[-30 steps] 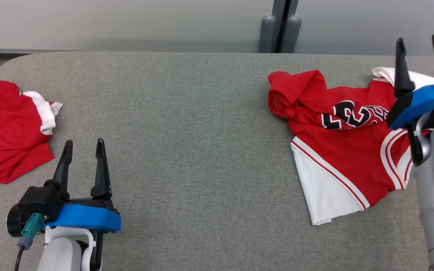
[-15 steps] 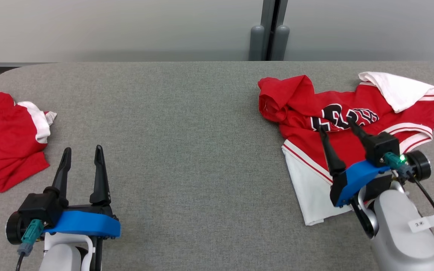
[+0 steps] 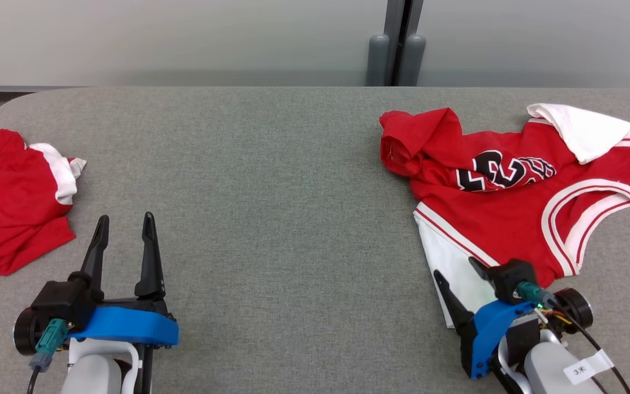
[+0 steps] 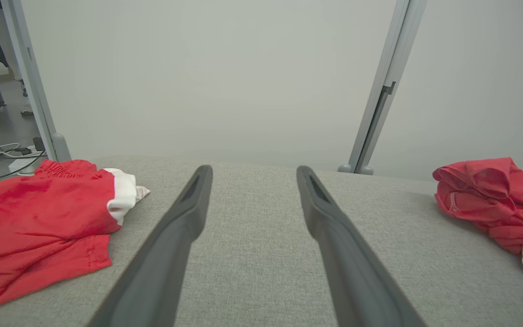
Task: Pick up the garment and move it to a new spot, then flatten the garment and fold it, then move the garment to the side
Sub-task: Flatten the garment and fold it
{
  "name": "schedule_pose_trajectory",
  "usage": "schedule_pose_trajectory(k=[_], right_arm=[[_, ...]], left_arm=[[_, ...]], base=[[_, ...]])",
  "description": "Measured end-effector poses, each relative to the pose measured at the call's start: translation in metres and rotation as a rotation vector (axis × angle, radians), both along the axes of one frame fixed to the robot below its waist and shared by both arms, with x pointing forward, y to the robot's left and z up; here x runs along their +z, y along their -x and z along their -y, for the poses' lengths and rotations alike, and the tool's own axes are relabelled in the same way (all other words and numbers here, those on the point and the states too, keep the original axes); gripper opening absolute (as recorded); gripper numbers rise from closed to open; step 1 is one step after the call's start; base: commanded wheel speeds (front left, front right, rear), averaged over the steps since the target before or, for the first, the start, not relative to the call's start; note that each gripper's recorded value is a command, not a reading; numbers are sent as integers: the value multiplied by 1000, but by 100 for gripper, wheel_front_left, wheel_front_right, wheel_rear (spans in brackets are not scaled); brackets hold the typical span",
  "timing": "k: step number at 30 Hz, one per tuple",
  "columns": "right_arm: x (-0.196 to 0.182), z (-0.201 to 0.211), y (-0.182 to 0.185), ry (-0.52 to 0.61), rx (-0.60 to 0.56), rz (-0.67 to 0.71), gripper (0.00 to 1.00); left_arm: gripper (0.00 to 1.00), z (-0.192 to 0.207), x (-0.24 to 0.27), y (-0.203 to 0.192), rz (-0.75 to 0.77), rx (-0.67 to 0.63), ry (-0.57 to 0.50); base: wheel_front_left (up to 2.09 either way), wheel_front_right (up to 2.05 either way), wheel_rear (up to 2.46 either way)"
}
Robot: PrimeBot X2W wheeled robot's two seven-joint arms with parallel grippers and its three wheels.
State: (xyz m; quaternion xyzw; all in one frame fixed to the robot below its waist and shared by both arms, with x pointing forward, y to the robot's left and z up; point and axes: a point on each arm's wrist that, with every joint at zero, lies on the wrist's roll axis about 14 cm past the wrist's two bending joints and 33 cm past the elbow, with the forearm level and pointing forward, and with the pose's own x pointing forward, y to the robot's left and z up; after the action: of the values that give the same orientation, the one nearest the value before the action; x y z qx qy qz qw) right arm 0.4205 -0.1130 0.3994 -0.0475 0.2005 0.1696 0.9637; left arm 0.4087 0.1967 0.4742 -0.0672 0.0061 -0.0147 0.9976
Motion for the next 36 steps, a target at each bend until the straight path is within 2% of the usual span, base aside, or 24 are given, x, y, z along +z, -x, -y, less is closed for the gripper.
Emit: schedule_pose_trajectory(k=[10,11,12,13,20,28,33,36], right_arm=[[-33,-3,21,58,33,-125,100],[-34,-2,21,59,33,-131,97],[-36,-2,23,57,32,-139,45],[-37,-2,24,56,32,-146,0],[-35,24,24,36,-35,-127,0],[-10,106,23,55,-214,-43,0],[-5,144,39,58,-296,-58,0],[-8,153,52,36,-319,-91,0]], left_arm=[[100,0,0,-2,-1,-1,0],[100,0,0,-2,-1,-2,0],[100,1,0,-2,0,-3,0],[100,1,0,-2,0,-3,1],[100,9,2,-2,4,-24,6],[100,17,6,1,17,-41,9],[100,20,9,2,26,-48,11],[100,21,11,2,31,-50,12]], base=[[0,0,0],[0,0,0],[0,0,0],[0,0,0],[0,0,0],[0,0,0],[0,0,0],[0,0,0]])
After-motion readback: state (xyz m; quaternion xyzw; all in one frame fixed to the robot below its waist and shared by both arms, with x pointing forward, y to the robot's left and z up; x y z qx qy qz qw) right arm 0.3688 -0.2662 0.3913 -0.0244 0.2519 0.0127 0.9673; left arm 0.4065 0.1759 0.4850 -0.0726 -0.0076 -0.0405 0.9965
